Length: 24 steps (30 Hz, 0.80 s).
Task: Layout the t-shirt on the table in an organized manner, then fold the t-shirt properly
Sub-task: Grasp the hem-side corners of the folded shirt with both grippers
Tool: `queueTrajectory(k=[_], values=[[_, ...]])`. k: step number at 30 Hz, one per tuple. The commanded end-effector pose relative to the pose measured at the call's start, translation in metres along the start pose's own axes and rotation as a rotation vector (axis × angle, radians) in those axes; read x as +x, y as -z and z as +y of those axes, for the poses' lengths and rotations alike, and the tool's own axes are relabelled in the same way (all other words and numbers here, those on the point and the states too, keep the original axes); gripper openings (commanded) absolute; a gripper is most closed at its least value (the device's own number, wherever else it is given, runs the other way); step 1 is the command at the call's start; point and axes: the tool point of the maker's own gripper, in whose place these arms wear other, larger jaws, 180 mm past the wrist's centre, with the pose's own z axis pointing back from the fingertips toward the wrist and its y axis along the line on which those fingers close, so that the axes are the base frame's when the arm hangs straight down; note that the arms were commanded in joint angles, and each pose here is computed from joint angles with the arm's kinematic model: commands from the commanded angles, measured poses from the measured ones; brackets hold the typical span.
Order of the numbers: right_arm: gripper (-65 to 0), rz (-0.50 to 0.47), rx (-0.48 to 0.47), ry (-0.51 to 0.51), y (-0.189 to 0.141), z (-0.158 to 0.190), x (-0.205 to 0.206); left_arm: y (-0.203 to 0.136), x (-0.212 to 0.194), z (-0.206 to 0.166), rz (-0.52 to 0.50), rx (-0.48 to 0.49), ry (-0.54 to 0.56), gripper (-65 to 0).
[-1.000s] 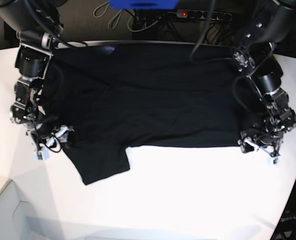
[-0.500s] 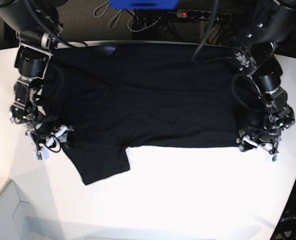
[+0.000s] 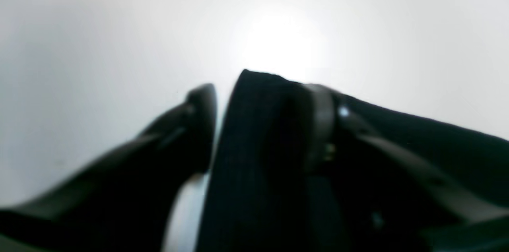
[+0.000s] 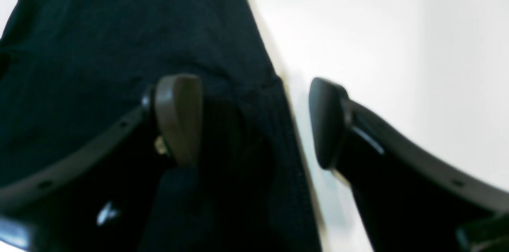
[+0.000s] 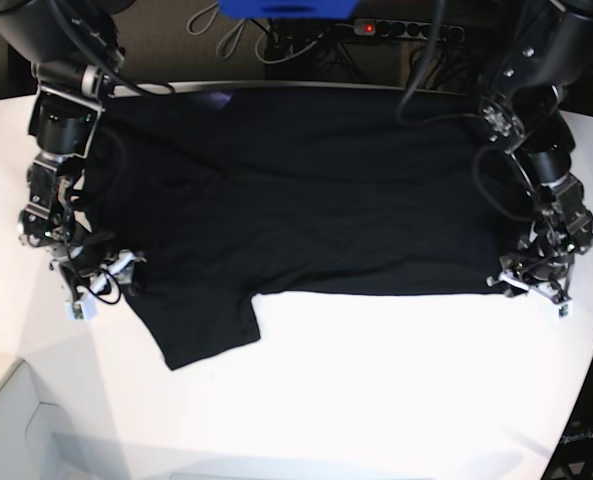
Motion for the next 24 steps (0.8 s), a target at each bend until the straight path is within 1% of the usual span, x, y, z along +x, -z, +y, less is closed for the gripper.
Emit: queueTrajectory(k=[1,4,6,9,11,15,18,20,24], values=[[-30.3,0.004,-0.02,-0.011,-0.002,-0.007,0.006,0.001,-0.007,-0.003,0.052,-0.005,0.009,-42.3],[-37.1,0.009,-0.02,-0.01,-0.002,-0.007,0.004,0.005,-0.016,-0.007,0.077,-0.018,-0.002,-44.4],[-41.0,0.012,-0.02,-0.01,-0.002,-0.007,0.003,0.006,-0.021,-0.008,0.089,-0.023,-0.007,-47.7],[-47.8,0.021,-0.02,-0.009,-0.002,-0.007,-0.001,0.006,-0.021,-0.009,0.085,-0.027,-0.013,-56.7],[-53.2,0.025,-0.02,-0.009,-0.003,-0.007,-0.004,0.005,-0.02,-0.009,0.083,-0.027,-0.014,-64.9],[-65.0,0.028,-0.02,-0.009,-0.003,-0.007,-0.005,0.005,-0.022,-0.009,0.087,-0.027,-0.014,-64.7],[-65.0,0.041,-0.019,-0.01,-0.005,-0.006,-0.013,0.005,-0.022,-0.01,0.092,-0.034,-0.011,-64.9],[-65.0,0.019,-0.027,-0.025,-0.008,-0.008,-0.005,0.004,-0.02,-0.018,0.089,-0.081,0.008,-64.9],[-65.0,-0.049,-0.053,-0.087,-0.025,-0.007,0.013,0.001,-0.025,-0.028,0.135,-0.139,0.043,-64.9]])
